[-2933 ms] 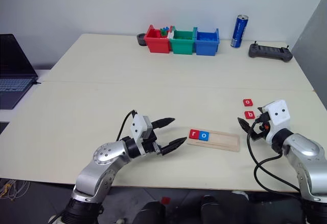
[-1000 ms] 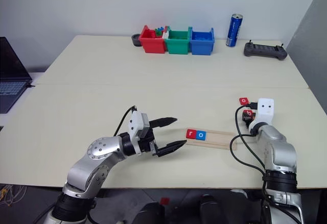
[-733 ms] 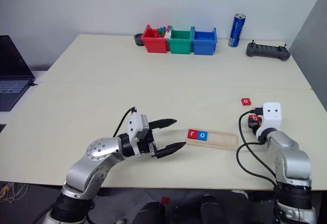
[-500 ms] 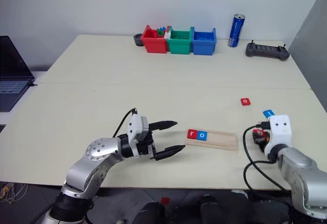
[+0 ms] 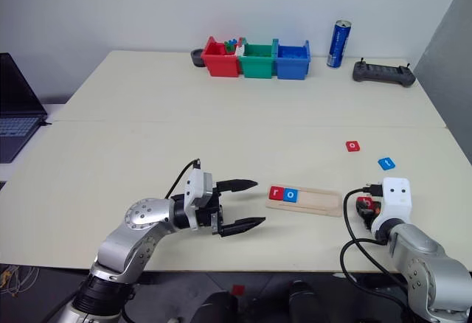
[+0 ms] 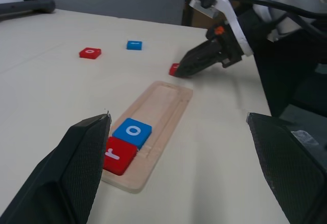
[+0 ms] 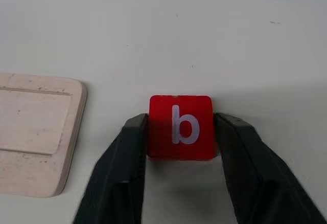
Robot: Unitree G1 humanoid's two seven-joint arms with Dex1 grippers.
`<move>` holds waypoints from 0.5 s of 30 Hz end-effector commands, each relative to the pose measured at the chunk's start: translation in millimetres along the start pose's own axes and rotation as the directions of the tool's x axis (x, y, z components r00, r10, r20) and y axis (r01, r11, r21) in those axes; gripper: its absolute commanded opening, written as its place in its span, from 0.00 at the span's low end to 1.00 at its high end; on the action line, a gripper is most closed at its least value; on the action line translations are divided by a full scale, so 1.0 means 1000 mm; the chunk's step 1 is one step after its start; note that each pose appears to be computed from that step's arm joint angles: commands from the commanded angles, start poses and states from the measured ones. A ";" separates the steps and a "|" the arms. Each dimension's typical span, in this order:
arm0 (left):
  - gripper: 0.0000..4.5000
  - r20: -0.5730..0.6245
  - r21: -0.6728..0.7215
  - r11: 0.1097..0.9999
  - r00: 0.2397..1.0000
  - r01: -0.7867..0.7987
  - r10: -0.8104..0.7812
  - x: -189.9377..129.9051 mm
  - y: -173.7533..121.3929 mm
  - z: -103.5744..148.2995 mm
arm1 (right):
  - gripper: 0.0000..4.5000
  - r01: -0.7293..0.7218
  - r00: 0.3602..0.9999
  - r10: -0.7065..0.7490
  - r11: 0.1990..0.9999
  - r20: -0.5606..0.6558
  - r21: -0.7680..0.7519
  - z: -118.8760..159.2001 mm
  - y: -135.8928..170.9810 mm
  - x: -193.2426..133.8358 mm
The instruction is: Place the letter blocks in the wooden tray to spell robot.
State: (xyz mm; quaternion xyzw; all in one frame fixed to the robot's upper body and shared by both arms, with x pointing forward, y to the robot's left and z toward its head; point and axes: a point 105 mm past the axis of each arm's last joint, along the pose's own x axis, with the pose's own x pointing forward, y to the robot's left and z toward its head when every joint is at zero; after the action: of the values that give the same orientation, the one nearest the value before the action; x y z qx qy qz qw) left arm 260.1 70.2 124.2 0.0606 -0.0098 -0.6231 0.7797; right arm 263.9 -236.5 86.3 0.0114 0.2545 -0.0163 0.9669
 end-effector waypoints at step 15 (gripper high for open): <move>1.00 0.030 0.043 0.999 0.999 0.010 -0.011 0.000 0.000 0.008 | 0.99 -0.049 0.972 0.086 0.985 0.217 -0.168 0.078 -0.017 -0.013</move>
State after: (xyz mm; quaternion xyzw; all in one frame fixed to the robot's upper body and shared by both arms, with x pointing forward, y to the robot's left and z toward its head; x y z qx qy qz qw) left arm 259.0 70.4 124.5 0.0615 -0.0149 -0.6258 0.7774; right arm 284.5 -258.6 132.7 -0.0456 0.1961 0.0120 0.9794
